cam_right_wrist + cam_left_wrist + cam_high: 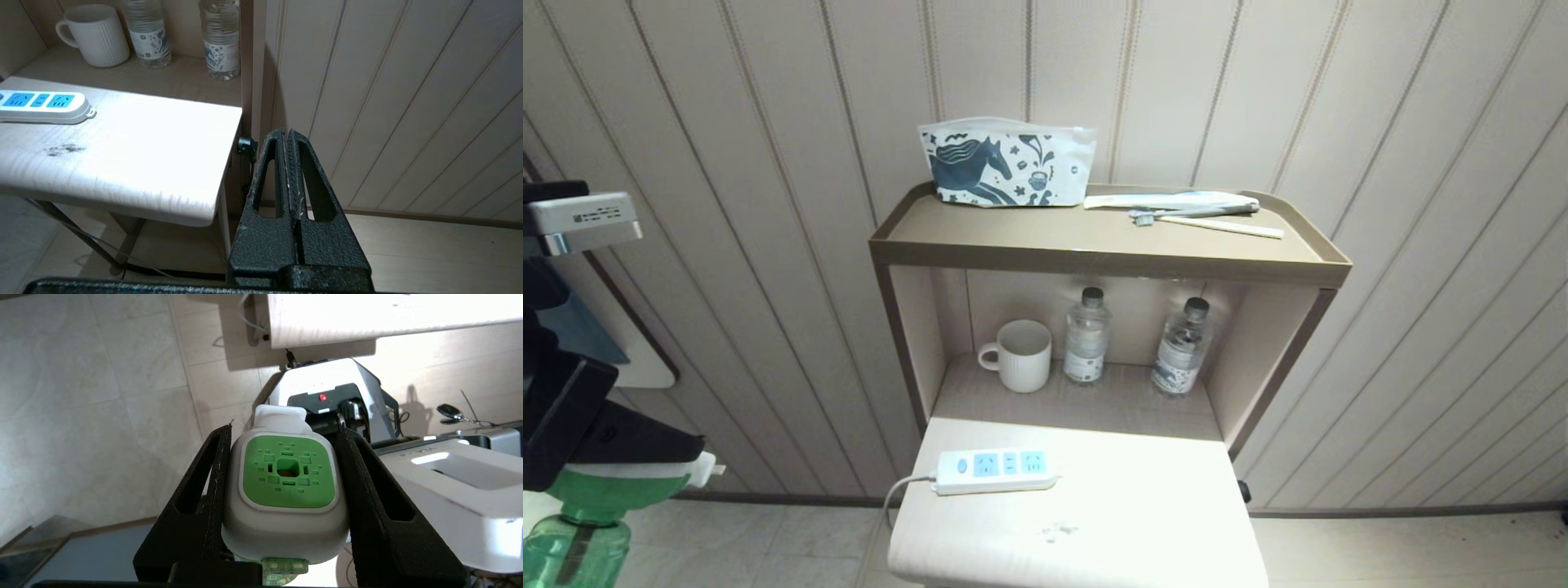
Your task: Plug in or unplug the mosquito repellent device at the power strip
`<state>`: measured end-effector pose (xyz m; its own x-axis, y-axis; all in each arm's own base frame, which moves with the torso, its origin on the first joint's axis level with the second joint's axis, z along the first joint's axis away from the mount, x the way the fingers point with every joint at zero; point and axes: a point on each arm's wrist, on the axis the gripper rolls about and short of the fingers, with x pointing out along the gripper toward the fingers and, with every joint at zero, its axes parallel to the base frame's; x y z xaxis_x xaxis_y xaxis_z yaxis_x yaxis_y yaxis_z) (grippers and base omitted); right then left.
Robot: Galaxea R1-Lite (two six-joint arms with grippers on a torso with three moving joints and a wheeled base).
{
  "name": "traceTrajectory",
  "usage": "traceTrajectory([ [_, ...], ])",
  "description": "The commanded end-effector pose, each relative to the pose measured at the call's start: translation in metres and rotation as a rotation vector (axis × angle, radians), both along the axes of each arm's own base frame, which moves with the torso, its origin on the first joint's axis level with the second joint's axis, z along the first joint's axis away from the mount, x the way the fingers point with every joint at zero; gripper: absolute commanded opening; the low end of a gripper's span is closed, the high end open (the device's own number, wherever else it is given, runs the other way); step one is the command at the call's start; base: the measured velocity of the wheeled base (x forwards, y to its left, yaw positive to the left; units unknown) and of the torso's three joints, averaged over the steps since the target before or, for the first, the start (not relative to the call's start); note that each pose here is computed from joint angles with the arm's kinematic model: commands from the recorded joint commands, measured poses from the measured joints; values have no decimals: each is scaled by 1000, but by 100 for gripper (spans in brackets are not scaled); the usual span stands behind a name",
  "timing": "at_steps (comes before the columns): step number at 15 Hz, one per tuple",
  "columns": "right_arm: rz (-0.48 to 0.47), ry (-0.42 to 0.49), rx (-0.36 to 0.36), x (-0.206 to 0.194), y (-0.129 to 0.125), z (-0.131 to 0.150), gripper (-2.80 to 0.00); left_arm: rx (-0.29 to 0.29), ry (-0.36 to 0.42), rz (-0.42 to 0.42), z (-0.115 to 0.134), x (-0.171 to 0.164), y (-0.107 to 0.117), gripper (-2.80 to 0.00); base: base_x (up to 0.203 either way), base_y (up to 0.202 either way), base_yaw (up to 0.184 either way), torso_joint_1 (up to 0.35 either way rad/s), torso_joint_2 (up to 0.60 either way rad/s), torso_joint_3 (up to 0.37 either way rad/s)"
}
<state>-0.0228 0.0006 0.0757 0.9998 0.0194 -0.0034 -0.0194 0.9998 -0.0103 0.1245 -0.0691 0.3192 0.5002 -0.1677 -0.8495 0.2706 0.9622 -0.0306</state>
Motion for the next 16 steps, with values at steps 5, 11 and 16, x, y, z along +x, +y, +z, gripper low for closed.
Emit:
traceTrajectory([
  [5,1,1,0,0,0,0,-280,8,47,31,-8,5,-3,-280,0,0,0,103,-207,-108],
  [11,1,0,0,0,0,0,-280,-50,124,42,-42,34,-22,-280,0,0,0,0,0,0],
  [16,1,0,0,0,0,0,-280,-16,198,99,-61,66,-31,-280,0,0,0,0,0,0],
])
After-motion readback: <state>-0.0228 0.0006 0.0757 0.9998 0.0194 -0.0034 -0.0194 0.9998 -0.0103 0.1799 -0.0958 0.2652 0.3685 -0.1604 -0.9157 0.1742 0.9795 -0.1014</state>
